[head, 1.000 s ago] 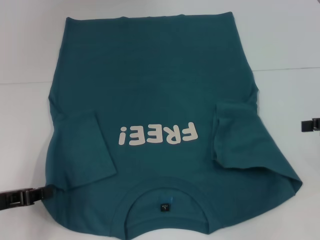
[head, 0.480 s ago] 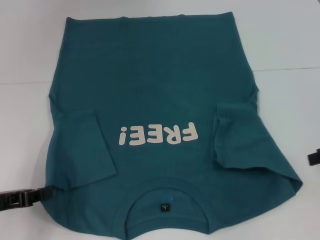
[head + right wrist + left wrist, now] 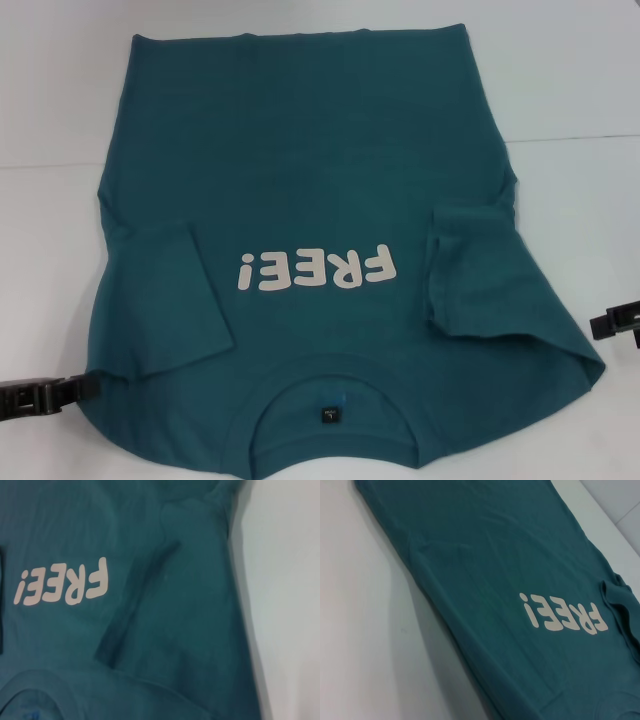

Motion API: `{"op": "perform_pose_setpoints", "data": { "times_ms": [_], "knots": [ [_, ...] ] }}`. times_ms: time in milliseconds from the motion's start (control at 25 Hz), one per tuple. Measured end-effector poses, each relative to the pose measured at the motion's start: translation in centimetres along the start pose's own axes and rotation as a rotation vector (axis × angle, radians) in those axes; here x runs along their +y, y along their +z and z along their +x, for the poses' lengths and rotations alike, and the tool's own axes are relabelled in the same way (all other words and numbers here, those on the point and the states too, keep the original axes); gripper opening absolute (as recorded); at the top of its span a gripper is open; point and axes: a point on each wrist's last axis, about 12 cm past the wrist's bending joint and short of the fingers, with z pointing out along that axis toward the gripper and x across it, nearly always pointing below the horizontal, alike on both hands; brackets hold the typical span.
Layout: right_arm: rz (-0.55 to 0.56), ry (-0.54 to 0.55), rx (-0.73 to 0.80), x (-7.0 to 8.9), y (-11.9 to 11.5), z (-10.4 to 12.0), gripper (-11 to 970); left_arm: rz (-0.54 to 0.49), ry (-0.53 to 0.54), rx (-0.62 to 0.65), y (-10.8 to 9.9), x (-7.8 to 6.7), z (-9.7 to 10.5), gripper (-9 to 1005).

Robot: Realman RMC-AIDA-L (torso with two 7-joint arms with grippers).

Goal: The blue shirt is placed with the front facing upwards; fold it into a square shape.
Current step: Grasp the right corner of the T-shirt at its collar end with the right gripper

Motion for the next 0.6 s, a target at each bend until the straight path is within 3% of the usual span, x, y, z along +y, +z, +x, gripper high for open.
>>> {"op": "perform_pose_setpoints", "data": {
  "times_ms": [600],
  "knots": [
    [0.011,-0.029,0.019,0.6,2.8,0.0,884,0.006,0.018,0.001,0.2,-0.1,-0.2,26]
  ]
}}
